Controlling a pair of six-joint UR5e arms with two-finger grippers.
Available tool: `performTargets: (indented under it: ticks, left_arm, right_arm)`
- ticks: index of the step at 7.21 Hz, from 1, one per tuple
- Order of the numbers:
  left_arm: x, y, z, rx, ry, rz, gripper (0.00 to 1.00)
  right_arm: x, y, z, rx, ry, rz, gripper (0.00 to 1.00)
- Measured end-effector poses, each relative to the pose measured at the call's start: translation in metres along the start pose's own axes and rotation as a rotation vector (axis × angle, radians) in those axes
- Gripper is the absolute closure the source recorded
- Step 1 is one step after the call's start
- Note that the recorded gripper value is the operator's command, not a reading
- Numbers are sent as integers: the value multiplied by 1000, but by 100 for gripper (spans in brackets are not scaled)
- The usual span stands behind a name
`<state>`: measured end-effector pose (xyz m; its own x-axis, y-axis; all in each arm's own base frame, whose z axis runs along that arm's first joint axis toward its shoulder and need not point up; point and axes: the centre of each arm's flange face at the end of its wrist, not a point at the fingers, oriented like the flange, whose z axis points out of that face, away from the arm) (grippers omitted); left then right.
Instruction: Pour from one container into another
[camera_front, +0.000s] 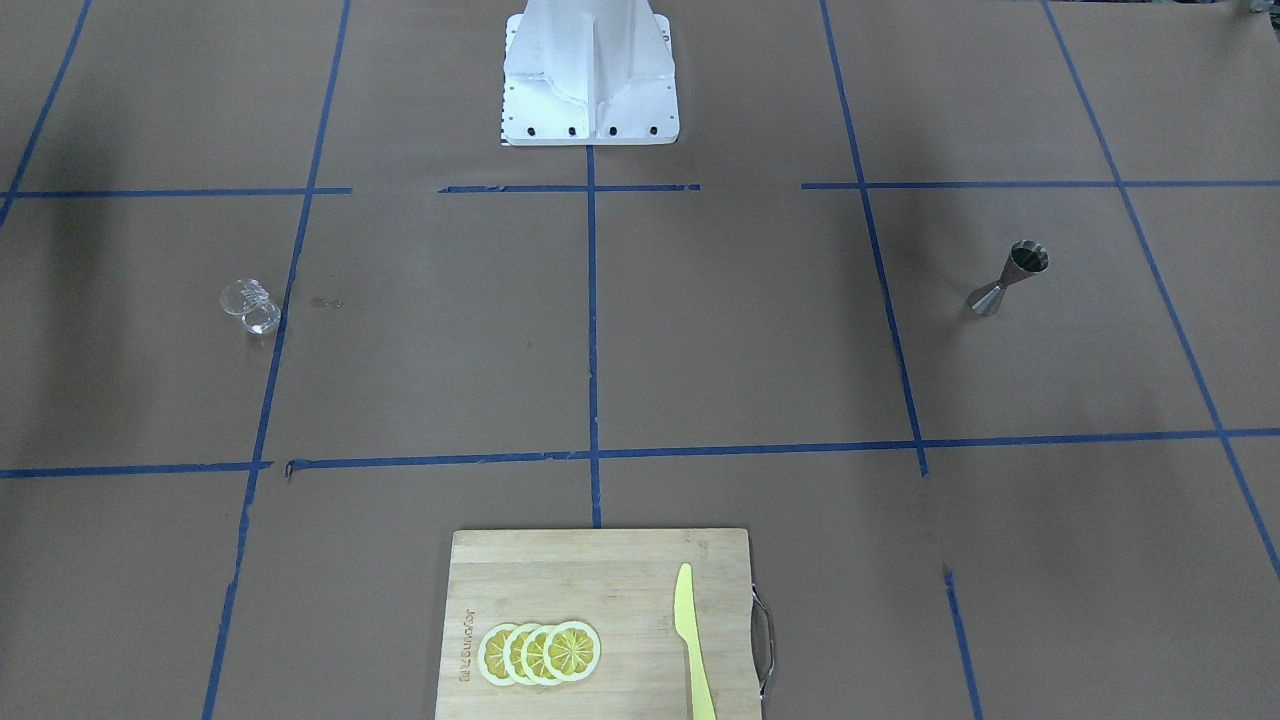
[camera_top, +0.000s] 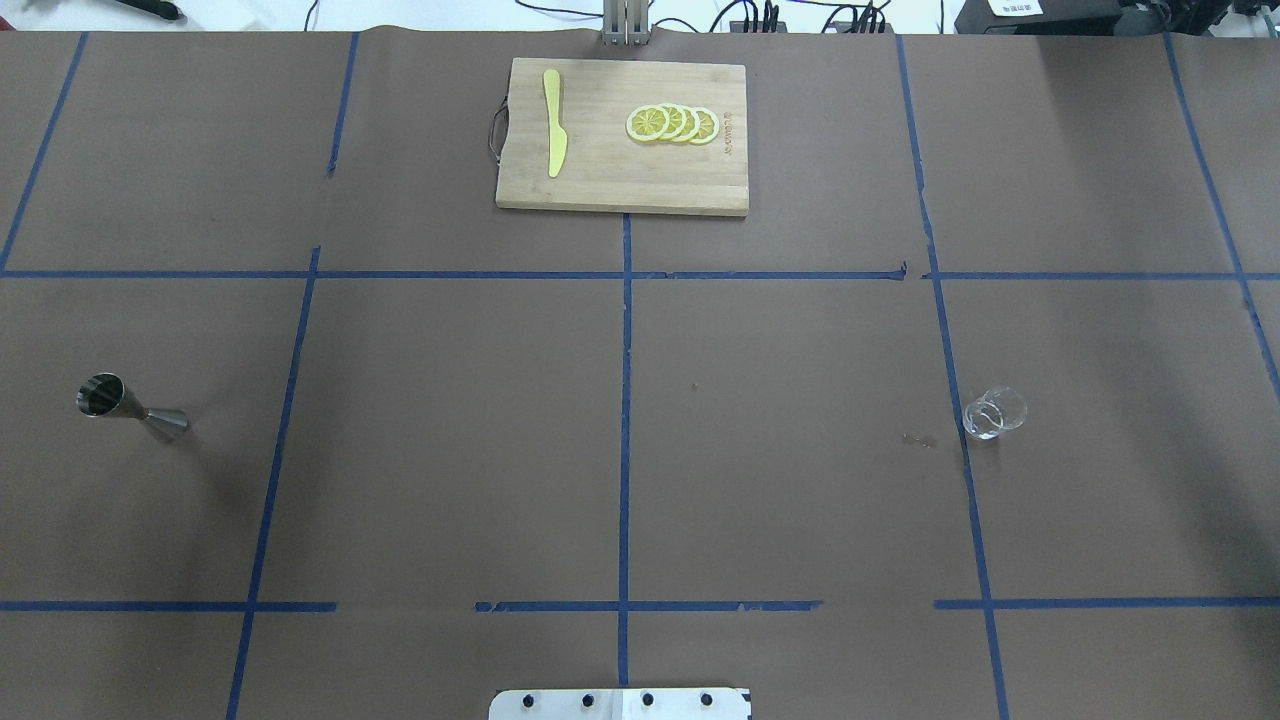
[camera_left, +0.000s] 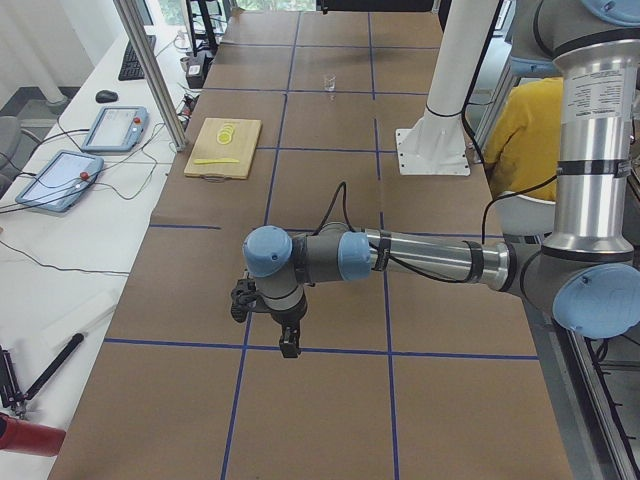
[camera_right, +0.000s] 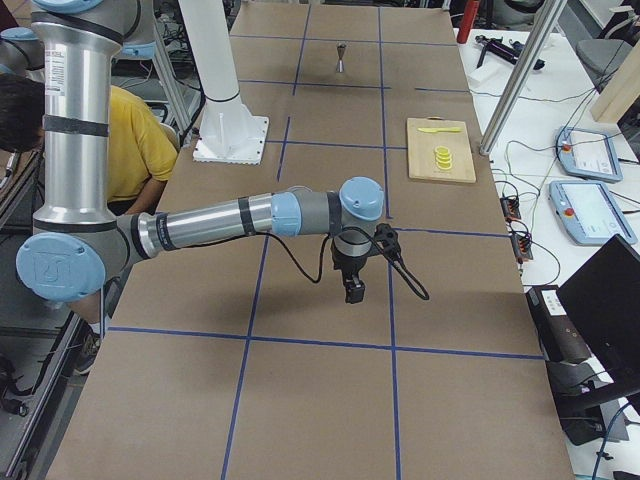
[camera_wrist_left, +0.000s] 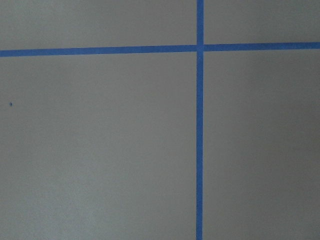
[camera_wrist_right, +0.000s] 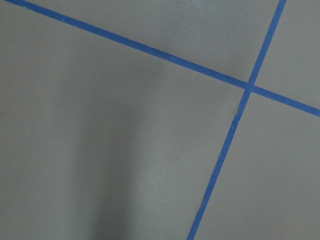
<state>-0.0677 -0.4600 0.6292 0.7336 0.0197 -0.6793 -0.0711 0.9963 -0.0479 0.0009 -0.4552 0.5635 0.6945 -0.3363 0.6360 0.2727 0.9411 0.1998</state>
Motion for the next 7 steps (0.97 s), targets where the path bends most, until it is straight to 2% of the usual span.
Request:
performTargets:
  ticks: [2, 3, 5, 7]
  left_arm:
    - [1, -1, -1, 2, 0, 2, 0]
    - [1, -2, -1, 4, 1, 4, 0]
    - [3, -4, -3, 8, 0, 9, 0]
    - [6, -8, -6, 14, -1, 15, 0]
  right_arm:
    - [2, 3, 1, -2, -2, 7, 0]
    - [10, 12, 6, -11, -18, 32, 0]
    - [30, 34, 13, -11, -82, 83, 0]
    - [44, 49, 18, -11, -103, 82, 0]
